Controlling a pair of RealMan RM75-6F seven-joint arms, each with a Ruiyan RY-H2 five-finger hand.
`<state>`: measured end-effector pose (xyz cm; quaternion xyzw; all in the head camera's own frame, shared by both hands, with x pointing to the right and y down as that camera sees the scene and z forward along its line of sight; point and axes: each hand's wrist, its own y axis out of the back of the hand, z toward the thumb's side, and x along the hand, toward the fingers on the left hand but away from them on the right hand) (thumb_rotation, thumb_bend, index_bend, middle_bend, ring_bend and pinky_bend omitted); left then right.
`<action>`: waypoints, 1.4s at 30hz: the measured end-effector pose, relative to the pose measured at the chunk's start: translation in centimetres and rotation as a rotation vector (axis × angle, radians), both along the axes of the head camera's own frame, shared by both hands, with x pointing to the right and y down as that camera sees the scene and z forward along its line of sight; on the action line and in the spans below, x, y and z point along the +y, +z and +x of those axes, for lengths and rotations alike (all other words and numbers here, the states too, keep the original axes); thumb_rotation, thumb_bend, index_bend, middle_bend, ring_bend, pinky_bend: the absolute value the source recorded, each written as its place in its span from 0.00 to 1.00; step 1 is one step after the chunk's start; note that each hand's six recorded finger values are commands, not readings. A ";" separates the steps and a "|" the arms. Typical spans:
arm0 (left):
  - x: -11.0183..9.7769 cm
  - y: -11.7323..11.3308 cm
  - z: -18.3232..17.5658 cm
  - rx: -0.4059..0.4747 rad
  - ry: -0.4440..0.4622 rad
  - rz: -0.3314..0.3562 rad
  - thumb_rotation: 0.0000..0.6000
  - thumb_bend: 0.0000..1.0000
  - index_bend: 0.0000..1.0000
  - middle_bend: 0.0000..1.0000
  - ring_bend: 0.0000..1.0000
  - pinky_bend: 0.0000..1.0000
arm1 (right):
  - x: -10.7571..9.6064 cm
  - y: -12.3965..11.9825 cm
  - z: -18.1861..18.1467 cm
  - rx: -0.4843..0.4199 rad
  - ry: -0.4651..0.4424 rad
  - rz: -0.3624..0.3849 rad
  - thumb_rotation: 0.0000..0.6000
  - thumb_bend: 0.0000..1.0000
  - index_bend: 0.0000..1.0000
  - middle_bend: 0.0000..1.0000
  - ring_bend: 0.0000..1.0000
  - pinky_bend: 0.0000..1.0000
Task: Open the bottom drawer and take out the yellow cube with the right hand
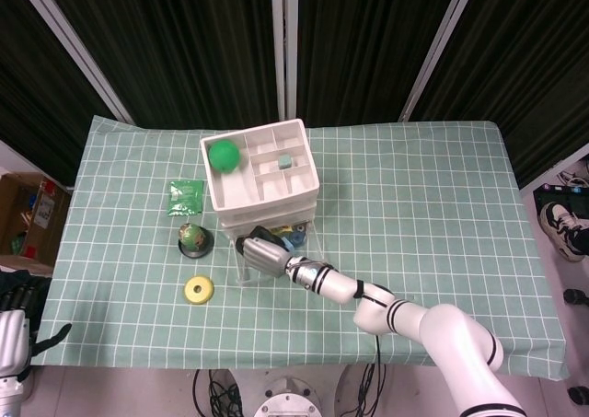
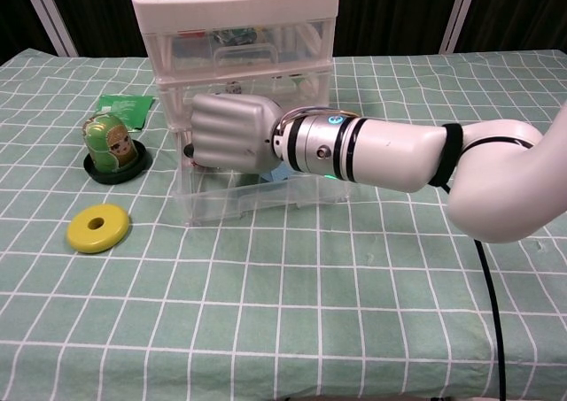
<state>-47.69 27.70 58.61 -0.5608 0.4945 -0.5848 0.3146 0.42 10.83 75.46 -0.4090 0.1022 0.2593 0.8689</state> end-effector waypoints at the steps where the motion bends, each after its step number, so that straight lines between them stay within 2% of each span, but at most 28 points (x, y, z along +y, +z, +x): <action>1: 0.0 0.0 0.0 0.002 -0.001 0.000 1.00 0.12 0.22 0.20 0.18 0.21 | 0.0 0.1 0.0 0.002 0.000 0.001 1.00 0.24 0.26 0.92 1.00 1.00; 7: 0.2 0.1 -0.1 0.004 -0.006 -0.001 1.00 0.12 0.22 0.20 0.18 0.21 | -0.2 0.6 -0.1 0.014 0.007 0.002 1.00 0.24 0.32 0.93 1.00 1.00; 12: 0.3 0.0 -0.2 0.005 -0.011 0.001 1.00 0.12 0.22 0.20 0.18 0.21 | -0.5 0.9 -0.2 0.017 0.020 0.002 1.00 0.32 0.51 0.93 1.00 1.00; 20: 0.3 0.0 -0.3 0.007 -0.011 0.004 1.00 0.12 0.22 0.20 0.18 0.21 | -0.1 0.9 -0.2 -0.003 0.012 -0.012 1.00 0.38 0.66 0.93 1.00 1.00; 34: -0.1 -0.4 0.0 0.004 0.009 0.013 1.00 0.12 0.22 0.20 0.18 0.21 | 1.1 -1.7 0.6 -0.110 -0.014 -0.010 1.00 0.39 0.68 0.93 1.00 1.00; 39: -0.5 -0.6 0.3 0.004 0.025 0.015 1.00 0.12 0.22 0.20 0.18 0.21 | 1.3 -4.0 2.0 -0.196 0.020 -0.037 1.00 0.39 0.67 0.93 1.00 1.00; 42: -0.9 -0.6 0.6 0.006 0.038 0.017 1.00 0.12 0.22 0.20 0.18 0.21 | 1.3 -5.8 3.5 -0.265 0.072 -0.067 1.00 0.39 0.66 0.93 1.00 1.00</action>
